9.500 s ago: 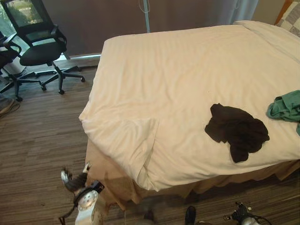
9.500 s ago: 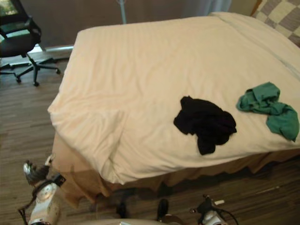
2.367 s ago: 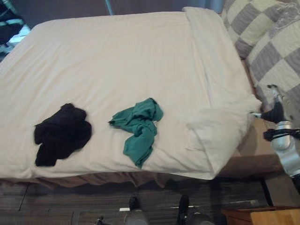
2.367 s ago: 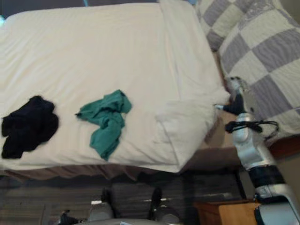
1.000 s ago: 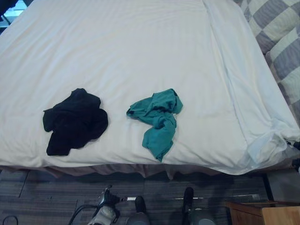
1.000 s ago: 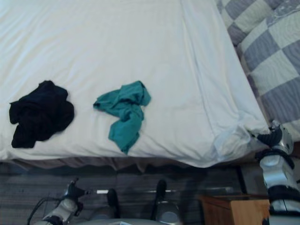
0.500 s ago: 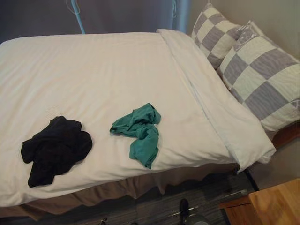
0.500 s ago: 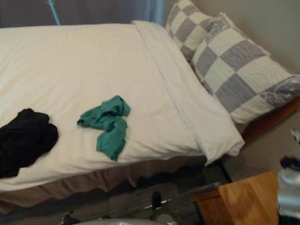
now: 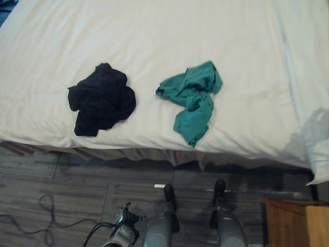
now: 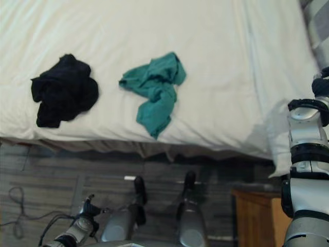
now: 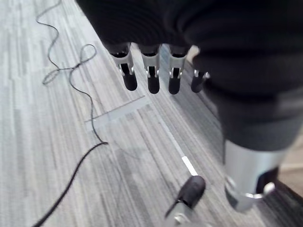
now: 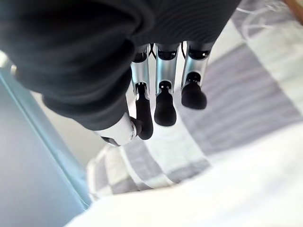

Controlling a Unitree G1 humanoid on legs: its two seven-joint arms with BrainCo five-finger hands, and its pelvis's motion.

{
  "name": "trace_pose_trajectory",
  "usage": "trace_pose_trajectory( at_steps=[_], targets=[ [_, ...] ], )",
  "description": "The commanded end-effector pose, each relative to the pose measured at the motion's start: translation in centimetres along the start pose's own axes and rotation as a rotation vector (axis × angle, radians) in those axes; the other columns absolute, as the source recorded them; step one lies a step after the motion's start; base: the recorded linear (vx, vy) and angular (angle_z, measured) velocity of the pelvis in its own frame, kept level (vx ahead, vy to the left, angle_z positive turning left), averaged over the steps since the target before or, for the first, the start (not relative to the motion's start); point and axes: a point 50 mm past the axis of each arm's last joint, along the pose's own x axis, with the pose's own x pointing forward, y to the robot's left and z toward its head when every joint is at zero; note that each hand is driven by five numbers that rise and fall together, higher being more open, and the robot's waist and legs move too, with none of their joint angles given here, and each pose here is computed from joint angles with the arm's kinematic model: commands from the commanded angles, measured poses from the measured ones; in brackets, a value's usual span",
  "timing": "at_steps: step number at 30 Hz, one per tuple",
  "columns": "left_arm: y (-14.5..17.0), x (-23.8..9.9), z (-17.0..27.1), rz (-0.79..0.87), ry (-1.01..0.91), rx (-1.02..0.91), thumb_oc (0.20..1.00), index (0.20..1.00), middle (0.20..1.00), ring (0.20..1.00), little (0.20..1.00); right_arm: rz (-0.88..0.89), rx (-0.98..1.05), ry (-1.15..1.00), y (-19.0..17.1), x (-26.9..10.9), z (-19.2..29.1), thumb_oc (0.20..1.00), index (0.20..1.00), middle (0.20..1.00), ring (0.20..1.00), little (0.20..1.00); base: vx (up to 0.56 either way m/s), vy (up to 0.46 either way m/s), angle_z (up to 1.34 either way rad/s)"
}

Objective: Tidy up the quilt and then pick up the clothes from the bed and put them into the laundry hamper.

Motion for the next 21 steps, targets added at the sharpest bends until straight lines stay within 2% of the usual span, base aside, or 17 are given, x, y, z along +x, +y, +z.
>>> trace_pose_trajectory(
  at_steps=[1, 2, 4, 5, 7, 8, 10, 13, 14, 15, 16, 17, 18, 21],
  targets=[
    [1.4, 0.5, 0.8, 0.088, 0.002, -0.108, 1.000, 1.000, 1.000, 1.000, 1.000, -0.083, -0.023, 0.002, -1.2, -0.3, -1.3, 0.200, 0.200, 0.200, 0.200, 0.200, -0.16, 0.068, -0.29],
    [1.3, 0.5, 0.7, 0.089, 0.015, -0.108, 1.000, 1.000, 1.000, 1.000, 1.000, -0.015, -0.095, 0.062, 0.1, -2.5, -4.5, 0.200, 0.200, 0.200, 0.200, 0.200, -0.08, 0.041, -0.24],
    [1.5, 0.5, 0.5, 0.095, 0.022, -0.103, 1.000, 1.000, 1.000, 1.000, 1.000, 0.059, -0.158, 0.127, 1.2, -5.4, -7.9, 0.200, 0.200, 0.200, 0.200, 0.200, -0.04, 0.024, -0.20],
    [1.5, 0.5, 0.4, 0.095, 0.023, -0.101, 1.000, 1.000, 1.000, 1.000, 1.000, 0.060, -0.159, 0.129, 1.2, -5.5, -7.9, 0.200, 0.200, 0.200, 0.200, 0.200, 0.00, 0.013, -0.26],
    [1.8, 0.5, 0.3, 0.103, 0.029, -0.098, 1.000, 1.000, 1.000, 1.000, 1.000, 0.184, -0.287, 0.204, 1.9, -9.0, -12.1, 0.200, 0.200, 0.200, 0.200, 0.200, 0.02, 0.003, -0.20],
    [2.1, 0.6, 0.1, 0.114, 0.033, -0.096, 1.000, 1.000, 1.000, 1.000, 1.000, 0.318, -0.380, 0.274, 2.4, -12.8, -15.4, 0.200, 0.200, 0.200, 0.200, 0.200, 0.05, -0.011, -0.09],
    [2.4, 0.6, 0.0, 0.121, 0.033, -0.082, 1.000, 1.000, 1.000, 1.000, 1.000, 0.534, -0.485, 0.335, 3.0, -18.0, -18.6, 0.200, 0.200, 0.200, 0.200, 0.200, 0.07, -0.012, -0.06],
    [2.8, 0.6, -0.1, 0.118, 0.020, -0.044, 1.000, 1.000, 1.000, 1.000, 1.000, 0.827, -0.629, 0.372, 2.6, -24.7, -21.8, 0.200, 0.200, 0.200, 0.200, 0.200, 0.08, -0.014, -0.09],
    [2.8, 0.6, -0.2, 0.118, 0.021, -0.043, 1.000, 1.000, 1.000, 1.000, 1.000, 0.828, -0.630, 0.372, 2.6, -24.8, -21.8, 0.200, 0.200, 0.200, 0.200, 0.200, 0.11, 0.006, 0.00],
    [2.7, 0.6, -0.1, 0.107, 0.010, -0.032, 1.000, 1.000, 1.000, 1.000, 1.000, 0.947, -0.689, 0.435, 1.7, -27.9, -23.4, 0.200, 0.200, 0.200, 0.200, 0.200, 0.07, 0.012, 0.05],
    [2.7, 0.6, -0.1, 0.108, 0.010, -0.033, 1.000, 1.000, 1.000, 1.000, 1.000, 0.947, -0.688, 0.434, 1.8, -27.9, -23.3, 0.432, 0.432, 0.432, 0.432, 0.432, 0.14, 0.029, 0.04],
    [2.3, 0.5, -0.4, 0.088, 0.012, -0.014, 1.000, 1.000, 1.000, 1.000, 1.000, 1.067, -0.720, 0.541, 0.5, -31.7, -24.8, 1.000, 1.000, 1.000, 1.000, 1.000, 0.06, 0.014, -0.05],
    [2.3, 0.5, -0.4, 0.089, 0.012, -0.014, 1.000, 1.000, 1.000, 1.000, 1.000, 1.068, -0.720, 0.541, 0.5, -31.7, -24.8, 1.000, 1.000, 1.000, 1.000, 1.000, 0.09, 0.032, -0.06],
    [1.7, 0.3, -0.7, 0.057, 0.022, -0.008, 1.000, 1.000, 1.000, 1.000, 1.000, 1.211, -0.747, 0.638, -0.1, -35.5, -25.5, 1.000, 1.000, 1.000, 1.000, 1.000, 0.12, 0.004, 0.03]
  ],
)
